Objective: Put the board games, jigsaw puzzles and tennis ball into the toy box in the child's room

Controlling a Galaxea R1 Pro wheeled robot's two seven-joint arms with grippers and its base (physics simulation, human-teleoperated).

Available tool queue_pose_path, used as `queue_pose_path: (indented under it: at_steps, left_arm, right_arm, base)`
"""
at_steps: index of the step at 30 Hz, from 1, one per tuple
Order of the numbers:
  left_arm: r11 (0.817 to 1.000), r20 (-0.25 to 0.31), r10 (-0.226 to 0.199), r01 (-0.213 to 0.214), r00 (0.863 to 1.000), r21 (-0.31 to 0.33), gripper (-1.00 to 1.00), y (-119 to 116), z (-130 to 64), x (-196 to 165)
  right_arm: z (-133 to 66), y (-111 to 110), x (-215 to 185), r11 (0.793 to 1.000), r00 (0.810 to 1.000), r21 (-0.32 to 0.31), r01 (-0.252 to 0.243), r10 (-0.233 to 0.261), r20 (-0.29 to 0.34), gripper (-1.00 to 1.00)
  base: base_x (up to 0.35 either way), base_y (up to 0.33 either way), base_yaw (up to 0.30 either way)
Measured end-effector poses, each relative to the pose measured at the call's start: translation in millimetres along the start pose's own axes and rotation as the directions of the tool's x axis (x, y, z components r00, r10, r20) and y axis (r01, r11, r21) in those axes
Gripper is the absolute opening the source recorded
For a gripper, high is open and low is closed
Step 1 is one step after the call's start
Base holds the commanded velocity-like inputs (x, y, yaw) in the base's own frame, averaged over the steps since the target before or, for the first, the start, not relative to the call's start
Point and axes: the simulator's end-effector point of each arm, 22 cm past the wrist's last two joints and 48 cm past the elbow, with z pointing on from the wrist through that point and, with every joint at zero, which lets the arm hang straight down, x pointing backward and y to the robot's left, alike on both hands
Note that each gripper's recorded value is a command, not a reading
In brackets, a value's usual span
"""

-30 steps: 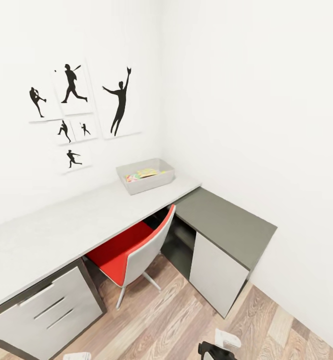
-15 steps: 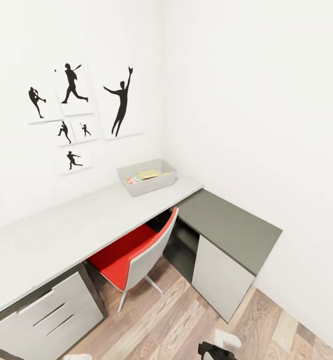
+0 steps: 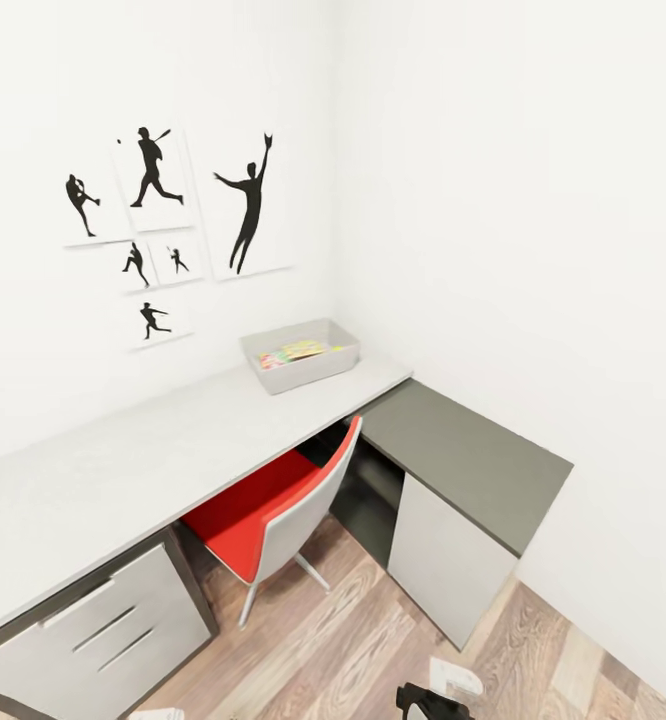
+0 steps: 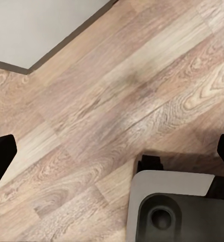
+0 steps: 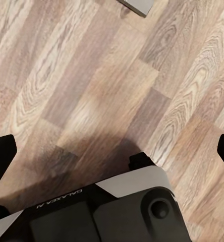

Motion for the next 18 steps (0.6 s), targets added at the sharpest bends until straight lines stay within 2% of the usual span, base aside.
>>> queue_pose_path:
  at_steps: [18]
  left_arm:
    - [1.0, 0.024, -0.003, 0.002, 1.0, 0.003, 1.0, -1.1, -3.8, -10.5]
  right_arm:
    - [-3.4, -3.8, 0.2, 1.0, 1.0, 0.007, 0.003, -0.003, 0.008, 1.0]
  base:
    - [0.0, 0.0, 0.118]
